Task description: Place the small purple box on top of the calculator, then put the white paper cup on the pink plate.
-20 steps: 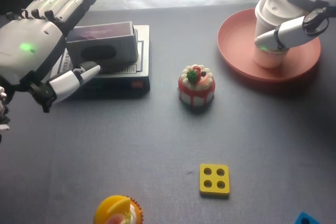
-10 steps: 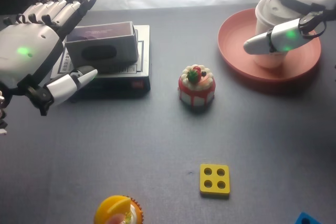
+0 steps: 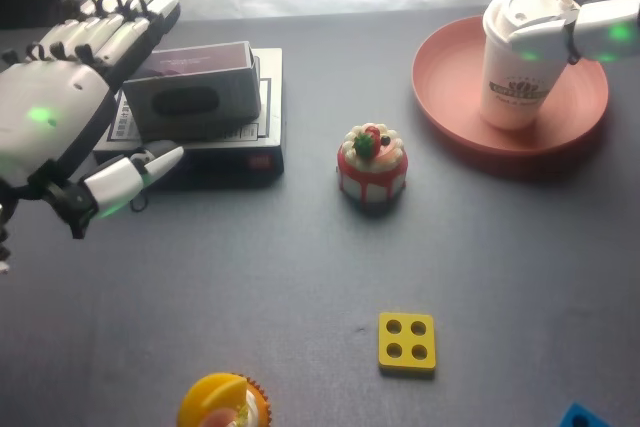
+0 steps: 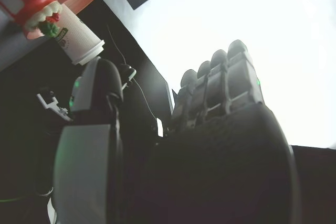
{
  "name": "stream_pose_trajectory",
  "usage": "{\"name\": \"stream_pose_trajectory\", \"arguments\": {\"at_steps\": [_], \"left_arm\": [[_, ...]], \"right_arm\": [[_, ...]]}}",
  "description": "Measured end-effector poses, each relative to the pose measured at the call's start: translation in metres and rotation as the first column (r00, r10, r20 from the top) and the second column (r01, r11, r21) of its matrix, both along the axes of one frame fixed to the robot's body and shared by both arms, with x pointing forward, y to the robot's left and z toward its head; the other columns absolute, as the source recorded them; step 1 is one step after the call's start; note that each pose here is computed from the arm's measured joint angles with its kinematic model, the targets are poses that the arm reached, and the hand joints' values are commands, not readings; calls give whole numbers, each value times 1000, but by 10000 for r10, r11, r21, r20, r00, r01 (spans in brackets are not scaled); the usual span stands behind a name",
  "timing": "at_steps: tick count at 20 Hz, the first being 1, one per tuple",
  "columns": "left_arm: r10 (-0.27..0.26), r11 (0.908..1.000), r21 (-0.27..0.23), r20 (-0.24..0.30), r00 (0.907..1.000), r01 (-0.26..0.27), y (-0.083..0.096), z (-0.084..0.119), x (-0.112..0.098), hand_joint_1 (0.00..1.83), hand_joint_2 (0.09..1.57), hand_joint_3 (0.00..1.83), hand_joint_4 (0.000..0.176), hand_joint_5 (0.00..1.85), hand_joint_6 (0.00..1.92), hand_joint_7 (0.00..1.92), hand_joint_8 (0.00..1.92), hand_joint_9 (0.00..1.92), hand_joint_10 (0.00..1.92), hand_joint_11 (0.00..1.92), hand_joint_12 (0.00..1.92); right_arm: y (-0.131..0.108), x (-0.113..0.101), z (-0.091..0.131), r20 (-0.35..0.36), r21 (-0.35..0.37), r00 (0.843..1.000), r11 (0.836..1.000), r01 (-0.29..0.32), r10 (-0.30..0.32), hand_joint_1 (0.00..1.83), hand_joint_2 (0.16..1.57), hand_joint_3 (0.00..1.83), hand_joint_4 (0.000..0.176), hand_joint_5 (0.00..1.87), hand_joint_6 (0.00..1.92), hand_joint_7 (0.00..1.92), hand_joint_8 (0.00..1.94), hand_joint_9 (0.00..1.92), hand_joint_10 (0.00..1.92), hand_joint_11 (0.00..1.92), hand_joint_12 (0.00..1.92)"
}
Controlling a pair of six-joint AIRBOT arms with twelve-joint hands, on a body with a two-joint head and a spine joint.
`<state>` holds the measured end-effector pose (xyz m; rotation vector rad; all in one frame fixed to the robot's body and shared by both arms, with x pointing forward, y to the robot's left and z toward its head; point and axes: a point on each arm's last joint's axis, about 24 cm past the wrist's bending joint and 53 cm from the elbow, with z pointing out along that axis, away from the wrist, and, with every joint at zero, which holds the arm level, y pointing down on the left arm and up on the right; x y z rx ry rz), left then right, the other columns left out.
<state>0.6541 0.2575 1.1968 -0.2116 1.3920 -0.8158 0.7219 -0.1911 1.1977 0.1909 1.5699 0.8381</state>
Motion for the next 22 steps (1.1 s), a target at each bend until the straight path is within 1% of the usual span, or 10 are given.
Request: {"name": "stream_pose_trajectory", "arguments": {"at_steps": [2,3,5,7,8,10,12,13,18,22], "left_arm": [[51,9999,-91,164,9999,-50,2,3,-3,1050,1244,5,26,27,2,0,0,0,0,0,0],[62,9999,-105,179,9998,-60,3,3,-6,1046,1255,9,2,11,0,0,0,0,0,0,0],[80,9999,-129,243,9997,-76,4,4,-8,1006,1271,12,0,0,0,0,0,0,0,0,0],[97,9997,-240,436,9990,-87,5,8,-12,906,1290,16,0,0,0,0,0,0,0,0,0],[32,9996,-295,533,9986,-17,3,10,-16,871,1301,17,5,0,0,0,0,0,0,0,0],[-88,9993,-342,725,9973,113,0,12,-22,706,1337,25,0,0,0,0,0,0,0,0,0],[0,9989,-471,901,9959,42,3,16,-27,645,1383,31,0,0,0,0,0,0,0,0,0],[23,9987,-499,996,9950,27,4,19,-31,594,1401,31,12,0,0,0,0,0,0,0,0],[129,9977,-684,1511,9884,-25,10,26,-49,671,1439,22,0,0,0,0,0,0,0,0,0],[230,9968,-801,1829,9829,-84,14,34,-51,688,1372,0,14,0,0,0,0,0,0,0,0]], "right_arm": [[6,-13,17,610,-59,9977,9996,-284,287,645,913,0,169,0,0,0,0,0,0,0,0],[4,-22,28,1089,34,9935,9994,-338,332,751,1019,43,147,0,0,0,0,0,0,0,0],[0,-39,39,1612,42,9862,9992,-390,378,798,1103,35,168,0,0,0,0,0,0,0,0],[-3,-55,42,1941,86,9800,9988,-473,448,799,1133,31,117,0,0,0,0,0,0,0,0],[-3,-65,44,2117,115,9760,9985,-539,503,779,1137,29,118,0,0,0,0,0,0,0,0],[-4,-85,48,2506,146,9660,9975,-694,636,817,1180,41,85,0,0,0,0,0,0,0,0],[-9,-102,51,2818,182,9572,9971,-738,657,807,1163,28,93,0,0,0,0,0,0,0,0],[-12,-109,54,2998,267,9522,9972,-699,587,722,1106,1,53,0,0,0,0,0,0,0,0],[-41,-144,61,3574,547,9340,9984,-169,-38,635,1025,0,0,0,0,0,0,0,0,0,0],[-57,-158,67,3822,652,9228,9975,254,-485,557,1053,0,0,0,0,0,0,0,0,0,0]]}}
